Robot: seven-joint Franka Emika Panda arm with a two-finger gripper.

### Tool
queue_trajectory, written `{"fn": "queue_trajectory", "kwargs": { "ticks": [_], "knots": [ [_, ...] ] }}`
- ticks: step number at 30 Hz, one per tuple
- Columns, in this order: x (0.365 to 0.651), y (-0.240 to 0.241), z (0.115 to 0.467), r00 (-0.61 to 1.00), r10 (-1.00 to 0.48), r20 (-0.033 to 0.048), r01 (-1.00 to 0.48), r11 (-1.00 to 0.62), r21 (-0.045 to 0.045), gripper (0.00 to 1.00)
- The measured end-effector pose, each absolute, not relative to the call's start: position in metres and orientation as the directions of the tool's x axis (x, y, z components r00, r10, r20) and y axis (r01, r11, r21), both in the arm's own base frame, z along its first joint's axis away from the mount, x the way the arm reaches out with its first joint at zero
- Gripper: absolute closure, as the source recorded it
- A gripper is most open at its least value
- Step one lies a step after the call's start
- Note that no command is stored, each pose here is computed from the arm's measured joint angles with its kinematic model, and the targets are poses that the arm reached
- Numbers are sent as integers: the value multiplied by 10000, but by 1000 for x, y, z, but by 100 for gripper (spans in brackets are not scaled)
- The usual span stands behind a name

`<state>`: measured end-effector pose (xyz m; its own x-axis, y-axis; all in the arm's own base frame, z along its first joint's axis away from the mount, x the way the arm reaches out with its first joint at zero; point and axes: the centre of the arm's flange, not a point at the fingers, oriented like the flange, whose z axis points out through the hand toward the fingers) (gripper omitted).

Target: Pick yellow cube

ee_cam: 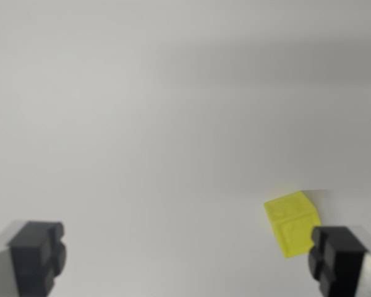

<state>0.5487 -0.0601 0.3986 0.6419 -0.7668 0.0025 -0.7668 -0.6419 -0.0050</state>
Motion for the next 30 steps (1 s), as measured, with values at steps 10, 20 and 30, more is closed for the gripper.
{"fn": "queue_trajectory", "kwargs": {
  "ticks": [10,20,30],
  "knots": [
    [534,-73,375,6671,-7450,21,-7450,-6671,-45,0],
    [518,-86,350,6930,-7209,20,-7209,-6930,-40,0],
    [502,-99,325,7184,-6957,26,-6957,-7184,-36,0]
  ]
}}
